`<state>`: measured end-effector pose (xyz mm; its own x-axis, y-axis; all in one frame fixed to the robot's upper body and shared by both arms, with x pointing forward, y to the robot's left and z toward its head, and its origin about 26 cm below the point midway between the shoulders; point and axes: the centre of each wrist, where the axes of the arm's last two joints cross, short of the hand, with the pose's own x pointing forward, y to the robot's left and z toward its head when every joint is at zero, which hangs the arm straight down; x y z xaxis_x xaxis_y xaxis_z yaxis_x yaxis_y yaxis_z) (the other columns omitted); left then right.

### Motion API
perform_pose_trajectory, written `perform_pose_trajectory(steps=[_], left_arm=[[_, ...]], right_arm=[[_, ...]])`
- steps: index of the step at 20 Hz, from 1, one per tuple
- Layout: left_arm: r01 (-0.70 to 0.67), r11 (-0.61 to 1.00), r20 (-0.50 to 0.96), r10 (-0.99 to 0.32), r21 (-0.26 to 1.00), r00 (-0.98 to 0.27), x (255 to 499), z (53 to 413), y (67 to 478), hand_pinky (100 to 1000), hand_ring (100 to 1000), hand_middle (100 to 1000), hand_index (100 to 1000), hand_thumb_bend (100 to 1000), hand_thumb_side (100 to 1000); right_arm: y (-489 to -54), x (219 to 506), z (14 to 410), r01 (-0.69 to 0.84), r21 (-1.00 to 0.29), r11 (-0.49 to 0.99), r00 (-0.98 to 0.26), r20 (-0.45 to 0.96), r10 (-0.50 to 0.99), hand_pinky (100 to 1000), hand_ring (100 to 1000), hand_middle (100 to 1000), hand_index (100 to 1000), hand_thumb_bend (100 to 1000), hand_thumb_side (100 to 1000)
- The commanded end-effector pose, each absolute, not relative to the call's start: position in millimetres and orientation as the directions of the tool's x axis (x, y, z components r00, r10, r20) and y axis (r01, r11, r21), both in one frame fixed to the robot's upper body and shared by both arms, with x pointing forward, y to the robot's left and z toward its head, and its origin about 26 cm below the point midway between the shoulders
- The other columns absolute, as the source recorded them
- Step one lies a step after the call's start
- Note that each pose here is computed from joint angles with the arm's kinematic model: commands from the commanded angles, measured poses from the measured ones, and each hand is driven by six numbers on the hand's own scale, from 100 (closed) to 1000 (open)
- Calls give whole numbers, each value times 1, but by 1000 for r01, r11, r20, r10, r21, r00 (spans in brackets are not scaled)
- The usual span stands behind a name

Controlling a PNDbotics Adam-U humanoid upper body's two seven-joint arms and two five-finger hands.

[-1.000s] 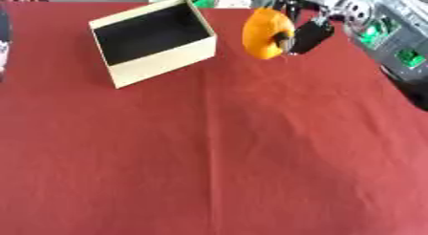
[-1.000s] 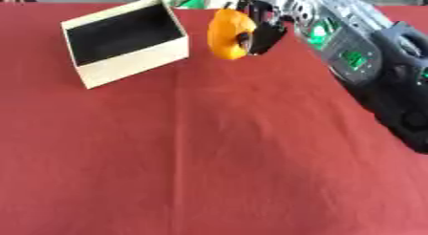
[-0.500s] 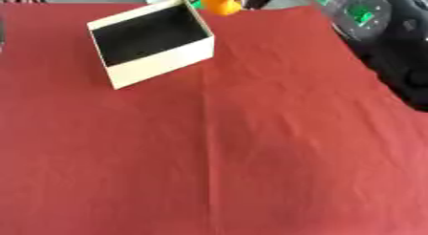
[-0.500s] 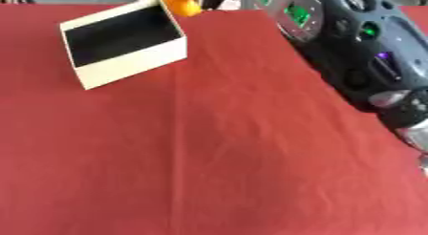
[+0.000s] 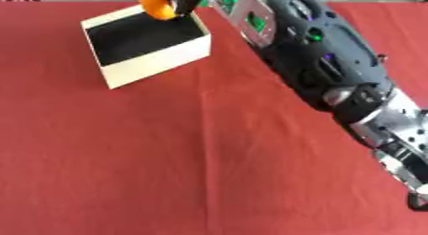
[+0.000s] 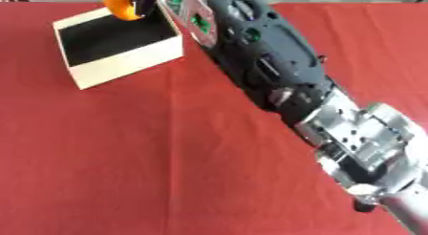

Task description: Pick up objects on the table and place them in the box.

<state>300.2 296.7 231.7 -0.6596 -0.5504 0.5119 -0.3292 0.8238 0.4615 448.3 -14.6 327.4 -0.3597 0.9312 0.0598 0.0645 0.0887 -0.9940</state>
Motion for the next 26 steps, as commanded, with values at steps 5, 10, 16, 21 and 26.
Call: perform_pose_trajectory(steps=[5,10,16,21,26], left_arm=[[-318,834,489,-529,451,-693,299,241,292,450,543,607,772,295,622],[-313,837,493,-524,448,-694,299,241,291,450,543,607,772,293,622],[-309,840,493,-519,446,-698,299,241,291,450,543,606,772,290,622],[-306,841,496,-517,446,-698,299,240,290,450,543,605,772,286,622],[-303,841,497,-516,448,-697,299,240,290,450,543,605,772,282,621]], right_arm=[[1,464,310,118,-989,85,-317,44,947,890,728,498,753,100,100],[3,469,304,178,-977,115,-251,67,966,898,733,497,761,100,100],[9,473,283,240,-968,67,-255,3,967,898,848,717,851,100,100],[10,478,267,190,-980,-56,-289,-111,951,897,921,833,906,150,100],[3,481,273,168,-977,-128,-263,-169,950,894,914,826,904,167,100]])
